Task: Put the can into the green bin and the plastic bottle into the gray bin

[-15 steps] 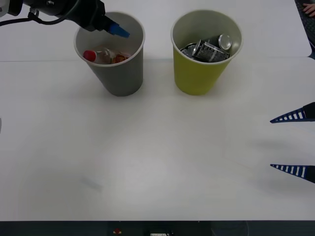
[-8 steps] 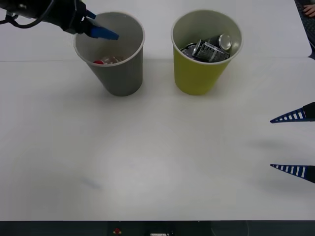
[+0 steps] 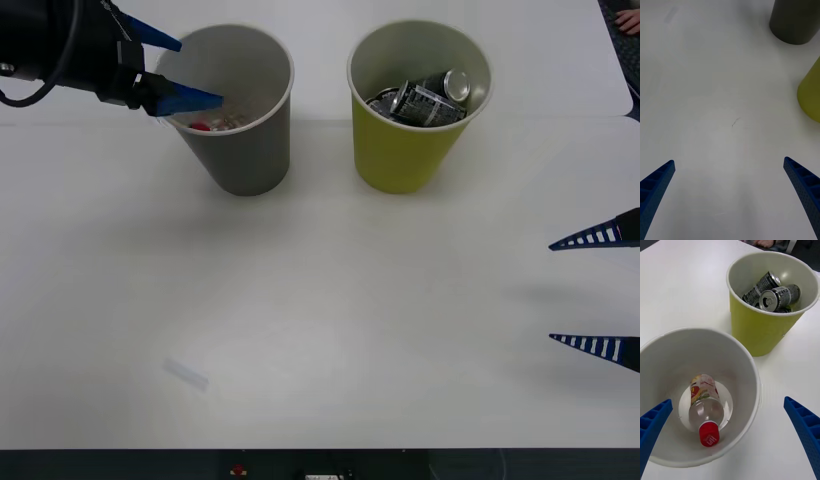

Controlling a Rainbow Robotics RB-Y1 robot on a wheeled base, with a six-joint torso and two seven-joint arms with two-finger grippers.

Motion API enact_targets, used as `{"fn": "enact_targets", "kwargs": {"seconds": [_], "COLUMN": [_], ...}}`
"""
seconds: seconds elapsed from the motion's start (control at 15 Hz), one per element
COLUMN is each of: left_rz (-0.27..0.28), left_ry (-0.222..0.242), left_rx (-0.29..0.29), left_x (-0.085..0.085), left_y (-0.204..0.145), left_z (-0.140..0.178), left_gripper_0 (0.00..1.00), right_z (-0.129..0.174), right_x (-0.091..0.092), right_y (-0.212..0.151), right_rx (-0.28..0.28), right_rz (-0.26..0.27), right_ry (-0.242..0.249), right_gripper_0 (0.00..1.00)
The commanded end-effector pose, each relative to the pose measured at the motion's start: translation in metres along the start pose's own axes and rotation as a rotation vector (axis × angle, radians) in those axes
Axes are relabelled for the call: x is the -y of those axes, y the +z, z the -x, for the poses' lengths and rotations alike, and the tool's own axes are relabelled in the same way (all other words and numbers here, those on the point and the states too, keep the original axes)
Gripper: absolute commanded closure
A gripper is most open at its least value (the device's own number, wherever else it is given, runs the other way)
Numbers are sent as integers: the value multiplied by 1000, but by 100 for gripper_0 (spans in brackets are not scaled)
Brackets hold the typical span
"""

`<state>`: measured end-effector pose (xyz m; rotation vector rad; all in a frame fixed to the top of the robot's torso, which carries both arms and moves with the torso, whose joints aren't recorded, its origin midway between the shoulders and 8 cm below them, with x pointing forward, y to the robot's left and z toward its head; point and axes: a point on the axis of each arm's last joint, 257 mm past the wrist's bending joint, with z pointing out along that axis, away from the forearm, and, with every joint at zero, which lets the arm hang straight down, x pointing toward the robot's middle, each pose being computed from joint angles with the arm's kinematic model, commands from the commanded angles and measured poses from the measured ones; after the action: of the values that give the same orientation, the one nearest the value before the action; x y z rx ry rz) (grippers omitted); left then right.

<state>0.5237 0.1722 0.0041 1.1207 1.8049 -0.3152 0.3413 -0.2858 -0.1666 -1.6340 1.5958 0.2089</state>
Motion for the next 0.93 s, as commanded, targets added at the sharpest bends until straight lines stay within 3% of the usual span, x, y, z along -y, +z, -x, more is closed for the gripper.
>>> {"fn": "enact_targets", "kwargs": {"seconds": [0.07, 0.4, 0.67, 0.93], "left_rz": [19, 13, -37, -115], "left_ry": [39, 63, 47, 109], "left_rx": [18, 58, 68, 64], "left_x": [13, 47, 81, 110], "left_y": [-12, -29, -39, -47], "left_z": [-13, -36, -58, -86], "left_gripper_0": [0, 0, 0, 0], "right_z": [0, 0, 0, 0], "right_x": [0, 0, 0, 0], "right_y": [0, 0, 0, 0], "right_rx": [0, 0, 0, 0], "right_rz": [0, 0, 0, 0], "right_ry": [0, 0, 0, 0], "right_gripper_0": [0, 0, 0, 0]}}
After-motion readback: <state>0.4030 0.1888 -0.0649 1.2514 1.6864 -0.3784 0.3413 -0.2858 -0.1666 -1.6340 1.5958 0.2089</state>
